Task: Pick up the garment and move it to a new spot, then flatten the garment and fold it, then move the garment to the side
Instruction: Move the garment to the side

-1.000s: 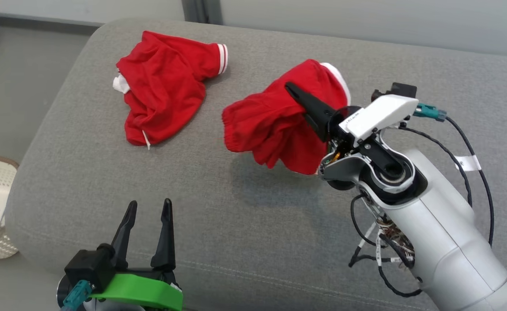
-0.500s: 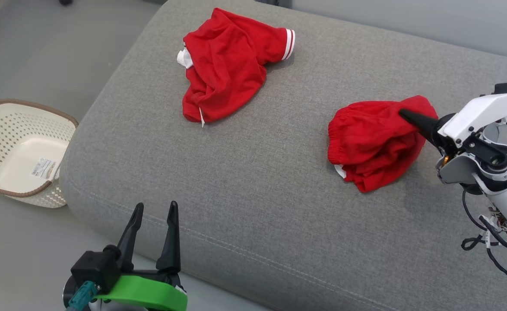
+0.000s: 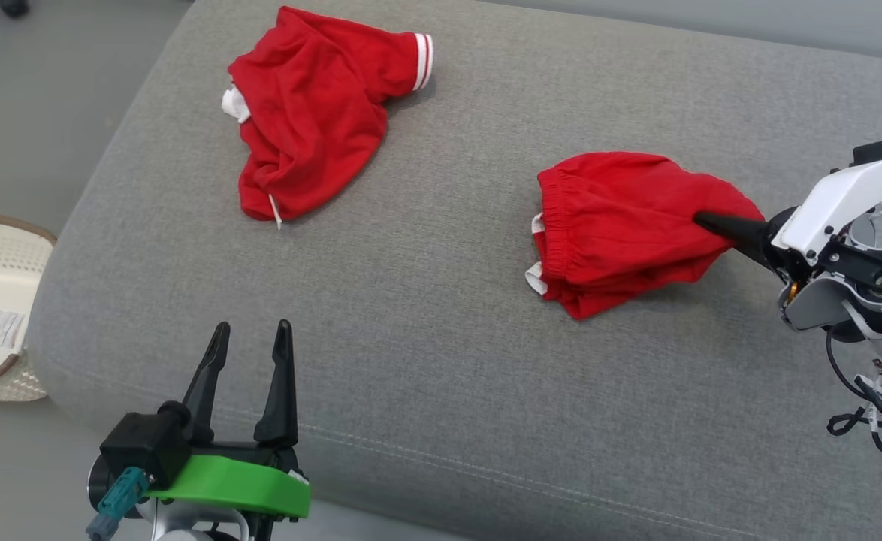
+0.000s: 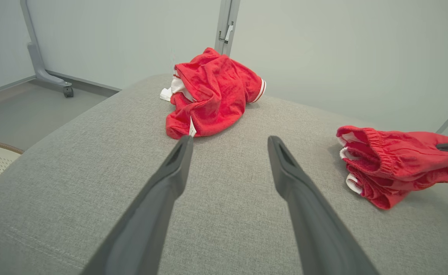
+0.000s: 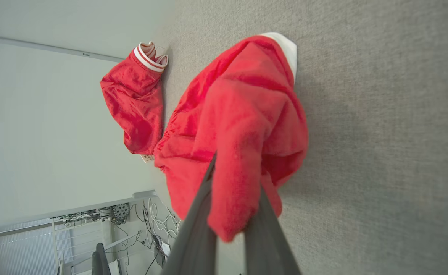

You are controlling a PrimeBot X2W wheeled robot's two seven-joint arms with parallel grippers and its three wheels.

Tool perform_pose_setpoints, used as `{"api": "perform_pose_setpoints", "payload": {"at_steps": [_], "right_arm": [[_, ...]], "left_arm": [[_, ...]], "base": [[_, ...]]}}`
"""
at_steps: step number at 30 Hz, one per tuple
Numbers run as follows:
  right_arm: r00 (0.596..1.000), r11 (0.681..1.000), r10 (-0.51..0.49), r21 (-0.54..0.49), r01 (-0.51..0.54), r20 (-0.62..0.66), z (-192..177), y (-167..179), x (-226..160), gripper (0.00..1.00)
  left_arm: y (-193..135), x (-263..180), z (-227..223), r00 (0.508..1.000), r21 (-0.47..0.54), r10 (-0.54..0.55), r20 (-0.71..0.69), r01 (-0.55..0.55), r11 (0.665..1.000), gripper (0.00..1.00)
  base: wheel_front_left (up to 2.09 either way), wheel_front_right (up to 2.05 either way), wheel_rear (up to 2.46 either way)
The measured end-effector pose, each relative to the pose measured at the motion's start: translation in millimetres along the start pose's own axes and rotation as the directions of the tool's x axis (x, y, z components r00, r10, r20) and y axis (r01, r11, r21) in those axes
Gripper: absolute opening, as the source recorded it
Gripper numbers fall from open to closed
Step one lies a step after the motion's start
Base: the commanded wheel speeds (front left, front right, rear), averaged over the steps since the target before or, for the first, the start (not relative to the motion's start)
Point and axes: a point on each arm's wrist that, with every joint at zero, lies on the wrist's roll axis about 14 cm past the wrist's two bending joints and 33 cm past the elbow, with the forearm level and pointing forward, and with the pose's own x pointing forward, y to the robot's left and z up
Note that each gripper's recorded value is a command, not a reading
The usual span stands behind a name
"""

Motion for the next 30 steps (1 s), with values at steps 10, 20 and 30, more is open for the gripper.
{"api": "perform_pose_setpoints", "payload": {"at_steps": [10, 20, 30], "right_arm": [[0.990, 0.992, -0.126, 0.023, 0.125, 0.070, 19, -54, -52, 0.00], [0.901, 0.923, -0.332, -0.103, 0.372, 0.278, 83, -118, -94, 0.00], [0.835, 0.876, -0.392, -0.122, 0.467, 0.387, 113, -145, -104, 0.00]], "left_arm": [[-36, 21, -12, 0.992, -0.013, -0.125, -0.028, 0.125, 0.992, 1.00], [-55, 39, -28, 0.979, -0.015, -0.184, -0.083, 0.183, 0.983, 1.00], [-57, 57, -41, 0.974, 0.000, -0.197, -0.110, 0.199, 0.980, 1.00]], "base": [[0.00, 0.00, 0.00], [0.00, 0.00, 0.00], [0.00, 0.00, 0.00]]}}
